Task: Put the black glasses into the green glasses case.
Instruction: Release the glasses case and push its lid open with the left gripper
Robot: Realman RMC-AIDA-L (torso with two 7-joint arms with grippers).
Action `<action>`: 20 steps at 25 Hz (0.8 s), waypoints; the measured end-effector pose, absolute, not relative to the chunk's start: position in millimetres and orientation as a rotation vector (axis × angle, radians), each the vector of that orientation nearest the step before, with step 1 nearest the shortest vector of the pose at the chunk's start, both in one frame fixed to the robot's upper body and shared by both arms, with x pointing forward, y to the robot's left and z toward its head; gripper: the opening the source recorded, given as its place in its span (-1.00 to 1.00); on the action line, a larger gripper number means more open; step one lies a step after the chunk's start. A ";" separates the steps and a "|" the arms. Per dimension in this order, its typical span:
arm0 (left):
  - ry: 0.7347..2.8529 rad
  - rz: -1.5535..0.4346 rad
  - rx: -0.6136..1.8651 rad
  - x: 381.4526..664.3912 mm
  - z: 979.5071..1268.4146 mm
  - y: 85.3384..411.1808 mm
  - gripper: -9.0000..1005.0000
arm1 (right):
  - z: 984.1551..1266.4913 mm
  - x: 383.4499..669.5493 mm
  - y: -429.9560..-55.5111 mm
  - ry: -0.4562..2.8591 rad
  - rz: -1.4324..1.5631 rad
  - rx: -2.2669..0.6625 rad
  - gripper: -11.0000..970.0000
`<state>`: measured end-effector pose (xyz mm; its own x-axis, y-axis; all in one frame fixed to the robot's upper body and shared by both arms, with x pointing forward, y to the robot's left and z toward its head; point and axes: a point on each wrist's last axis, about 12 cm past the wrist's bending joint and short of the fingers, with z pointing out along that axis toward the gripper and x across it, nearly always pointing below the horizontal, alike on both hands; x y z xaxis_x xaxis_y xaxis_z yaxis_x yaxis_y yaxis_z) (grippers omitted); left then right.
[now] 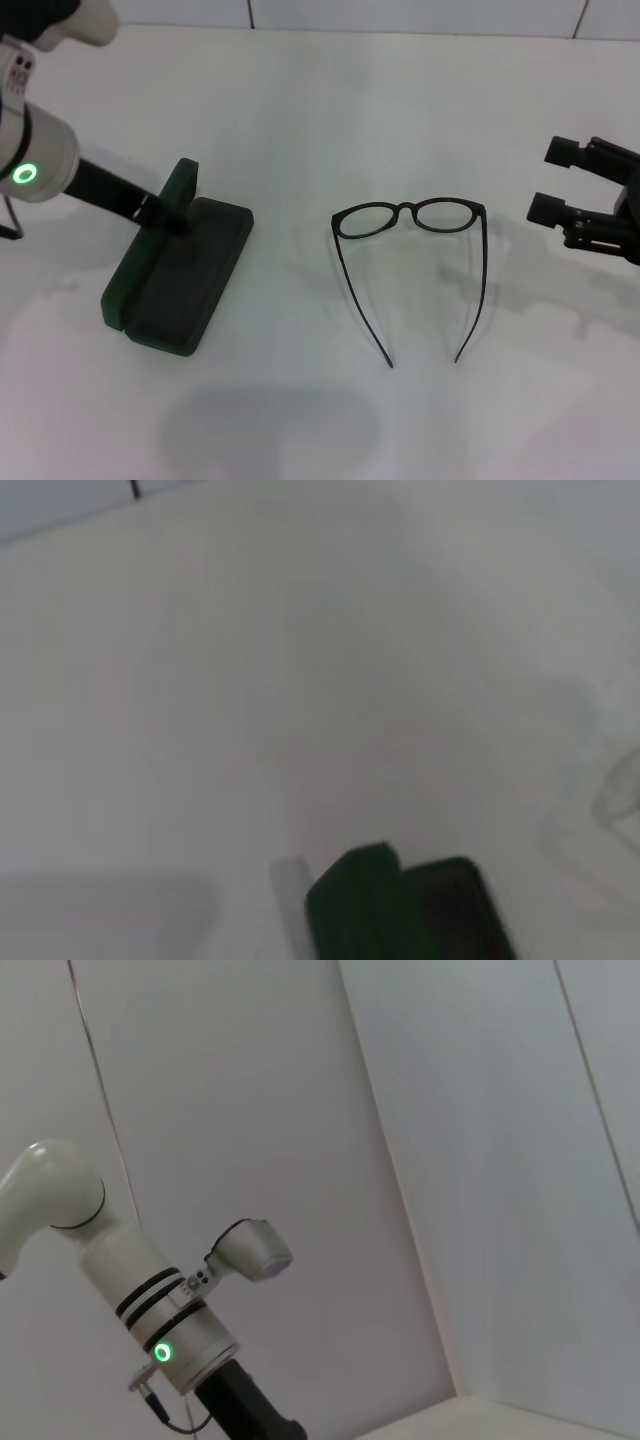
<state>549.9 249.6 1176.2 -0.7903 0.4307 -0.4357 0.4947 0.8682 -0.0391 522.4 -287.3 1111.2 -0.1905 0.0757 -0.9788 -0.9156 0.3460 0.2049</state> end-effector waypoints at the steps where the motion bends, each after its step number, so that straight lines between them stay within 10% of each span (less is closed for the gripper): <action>1: 2.630 -0.192 0.678 550.3 1174.7 251.3 0.37 | 1110.4 522.1 -287.1 1.475 1.097 -0.805 0.78; 16: 2.657 -0.150 0.746 552.4 1163.1 247.1 0.26 | 1102.0 520.3 -285.8 1.503 1.103 -0.776 0.78; 20: 2.643 -0.146 0.760 553.5 1165.2 245.9 -0.23 | 1102.1 520.0 -285.4 1.498 1.109 -0.776 0.78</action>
